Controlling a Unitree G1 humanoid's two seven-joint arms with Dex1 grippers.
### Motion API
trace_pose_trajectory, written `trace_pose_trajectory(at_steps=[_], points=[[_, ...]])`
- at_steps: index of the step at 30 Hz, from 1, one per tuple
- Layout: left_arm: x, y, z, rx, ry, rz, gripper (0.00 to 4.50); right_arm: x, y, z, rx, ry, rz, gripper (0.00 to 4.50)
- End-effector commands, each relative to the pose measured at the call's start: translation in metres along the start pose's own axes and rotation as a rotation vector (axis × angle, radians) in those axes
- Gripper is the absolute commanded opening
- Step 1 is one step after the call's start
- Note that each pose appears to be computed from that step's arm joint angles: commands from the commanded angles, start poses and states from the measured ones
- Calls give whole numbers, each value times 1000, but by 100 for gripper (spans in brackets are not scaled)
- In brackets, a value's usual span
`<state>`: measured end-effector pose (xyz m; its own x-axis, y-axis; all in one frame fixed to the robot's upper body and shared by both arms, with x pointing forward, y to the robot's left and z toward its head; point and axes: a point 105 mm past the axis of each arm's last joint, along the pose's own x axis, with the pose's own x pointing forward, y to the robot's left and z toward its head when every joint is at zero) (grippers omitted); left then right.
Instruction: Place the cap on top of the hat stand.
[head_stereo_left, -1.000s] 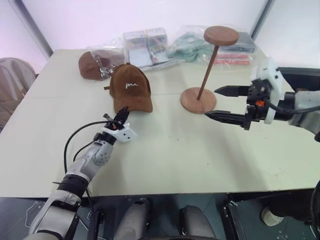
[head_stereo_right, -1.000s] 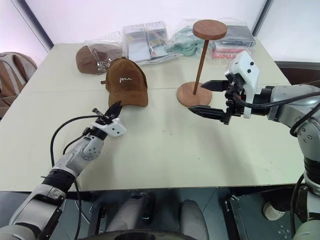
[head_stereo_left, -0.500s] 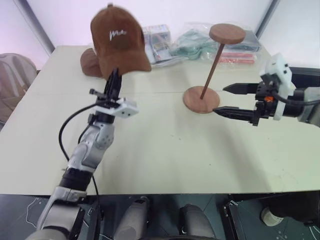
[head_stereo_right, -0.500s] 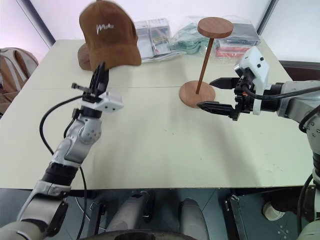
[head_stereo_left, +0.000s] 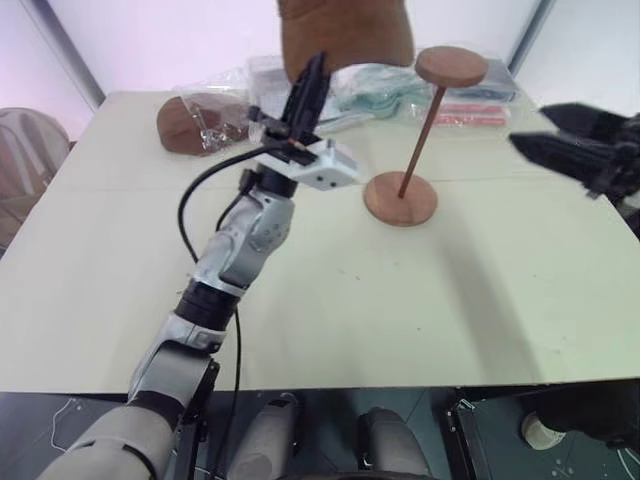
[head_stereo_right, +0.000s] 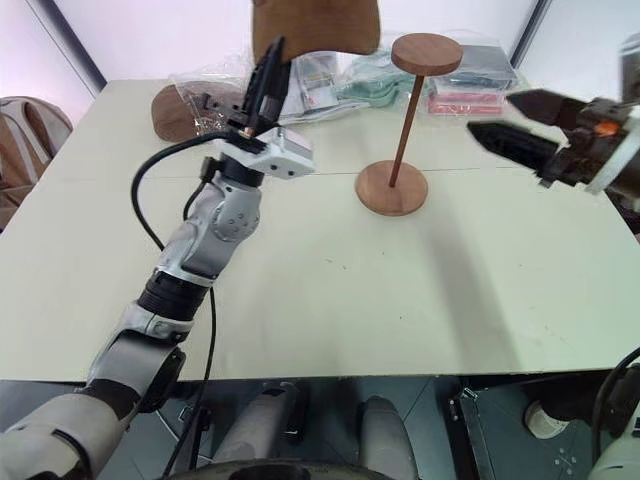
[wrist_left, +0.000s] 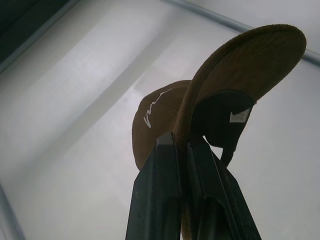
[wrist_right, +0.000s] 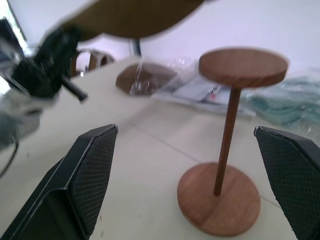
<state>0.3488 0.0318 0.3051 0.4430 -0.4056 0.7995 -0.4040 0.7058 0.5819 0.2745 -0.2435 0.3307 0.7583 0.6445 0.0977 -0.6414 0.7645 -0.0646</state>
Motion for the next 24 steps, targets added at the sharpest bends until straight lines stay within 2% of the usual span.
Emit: trace_pose_trajectory(at_steps=[1, 7, 12, 20, 24], points=[[18, 4, 23, -29, -100, 50, 5, -12, 7, 11, -9, -55, -19, 450], [30, -15, 54, -77, -211, 36, 5, -21, 11, 0, 3, -44, -58, 450], [25, -42, 66, -101, -243, -4, 5, -28, 12, -3, 2, -39, -92, 450], [-5, -75, 58, -117, -207, -91, 5, -32, 14, -8, 8, -17, -110, 450], [-36, -101, 49, -111, -157, -176, 5, -32, 12, -12, 21, 8, -106, 450]])
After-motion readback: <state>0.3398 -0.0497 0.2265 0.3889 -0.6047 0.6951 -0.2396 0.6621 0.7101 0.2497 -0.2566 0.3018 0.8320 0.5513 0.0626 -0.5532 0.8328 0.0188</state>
